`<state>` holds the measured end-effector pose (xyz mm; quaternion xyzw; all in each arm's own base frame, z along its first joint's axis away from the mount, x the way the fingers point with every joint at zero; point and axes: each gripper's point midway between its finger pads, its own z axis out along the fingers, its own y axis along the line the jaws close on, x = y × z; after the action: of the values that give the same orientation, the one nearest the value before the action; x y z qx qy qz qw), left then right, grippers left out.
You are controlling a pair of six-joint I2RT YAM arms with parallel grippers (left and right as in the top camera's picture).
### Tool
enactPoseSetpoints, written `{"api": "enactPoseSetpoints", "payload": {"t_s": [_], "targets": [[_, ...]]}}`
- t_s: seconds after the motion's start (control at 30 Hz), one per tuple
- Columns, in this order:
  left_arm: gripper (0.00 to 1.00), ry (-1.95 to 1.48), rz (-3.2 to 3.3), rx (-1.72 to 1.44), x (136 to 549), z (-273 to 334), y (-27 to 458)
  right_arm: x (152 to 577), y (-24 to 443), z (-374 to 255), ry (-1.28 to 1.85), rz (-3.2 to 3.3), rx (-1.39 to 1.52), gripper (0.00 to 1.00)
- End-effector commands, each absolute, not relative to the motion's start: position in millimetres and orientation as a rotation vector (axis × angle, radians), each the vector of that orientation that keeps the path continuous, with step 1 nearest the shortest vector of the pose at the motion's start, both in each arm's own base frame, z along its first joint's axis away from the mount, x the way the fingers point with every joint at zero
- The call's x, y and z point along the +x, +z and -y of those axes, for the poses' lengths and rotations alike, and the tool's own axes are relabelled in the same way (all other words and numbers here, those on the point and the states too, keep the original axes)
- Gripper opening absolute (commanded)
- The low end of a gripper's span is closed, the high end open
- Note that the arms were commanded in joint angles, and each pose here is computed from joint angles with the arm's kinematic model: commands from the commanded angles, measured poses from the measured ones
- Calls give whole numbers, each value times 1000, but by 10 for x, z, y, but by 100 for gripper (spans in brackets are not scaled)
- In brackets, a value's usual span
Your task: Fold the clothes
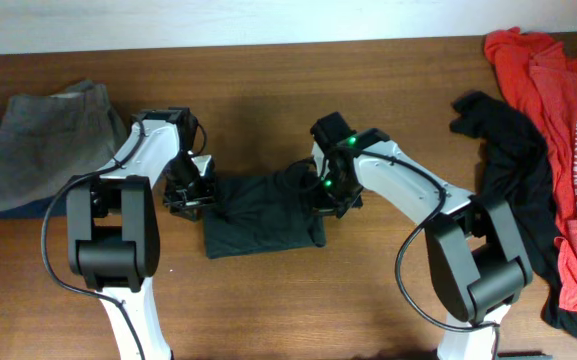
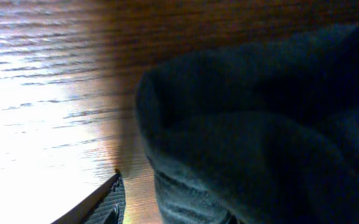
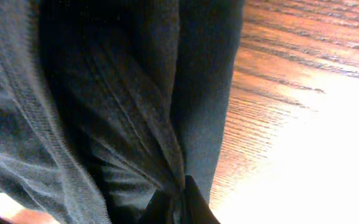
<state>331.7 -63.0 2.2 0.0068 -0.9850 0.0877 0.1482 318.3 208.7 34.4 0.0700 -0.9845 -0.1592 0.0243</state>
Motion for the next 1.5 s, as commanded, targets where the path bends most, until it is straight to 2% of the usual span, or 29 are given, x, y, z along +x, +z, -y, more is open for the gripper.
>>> {"api": "enactPoseSetpoints", "payload": {"t_s": [0.0, 0.1, 0.23, 0.43, 0.57, 0.63, 0.77, 0.87, 1.0, 1.13, 1.23, 1.4, 1.47], "targets": [[52, 157, 2801, 5, 3218, 498, -112, 3234, 313, -1981, -398, 3078, 248, 5], [48, 159, 2774, -3, 3151, 531, -85, 3249, 309, -1964, -382, 3087, 247, 14], [46, 160, 2788, -7, 3142, 533, 47, 3343, 420, -1735, -309, 3115, 177, 16], [47, 181, 2974, -27, 3329, 535, 550, 3561, 1081, -1538, -327, 3210, 129, 18], [63, 210, 3202, -50, 3663, 542, 911, 3366, 1268, -1841, -474, 3149, 284, 19], [63, 231, 3302, -64, 3914, 567, 934, 3213, 1204, -2028, -494, 3105, 370, 21], [57, 239, 3340, -69, 4101, 585, 803, 2970, 1041, -2317, -514, 3046, 490, 26], [51, 229, 3286, -62, 4089, 584, 566, 2795, 835, -2517, -533, 3010, 508, 28], [50, 212, 3201, -55, 3990, 582, 309, 2612, 523, -2665, -527, 2971, 580, 31], [50, 204, 3163, -56, 3939, 577, 197, 2643, 340, -2616, -487, 2990, 577, 31], [49, 194, 3128, -63, 3895, 569, 81, 2741, 187, -2498, -364, 3055, 512, 35], [34, 173, 3018, -50, 3587, 538, -183, 2852, 29, -2432, -268, 3099, 482, 36], [27, 161, 2949, -42, 3385, 519, -222, 2935, -27, -2352, -184, 3135, 483, 39]]}}
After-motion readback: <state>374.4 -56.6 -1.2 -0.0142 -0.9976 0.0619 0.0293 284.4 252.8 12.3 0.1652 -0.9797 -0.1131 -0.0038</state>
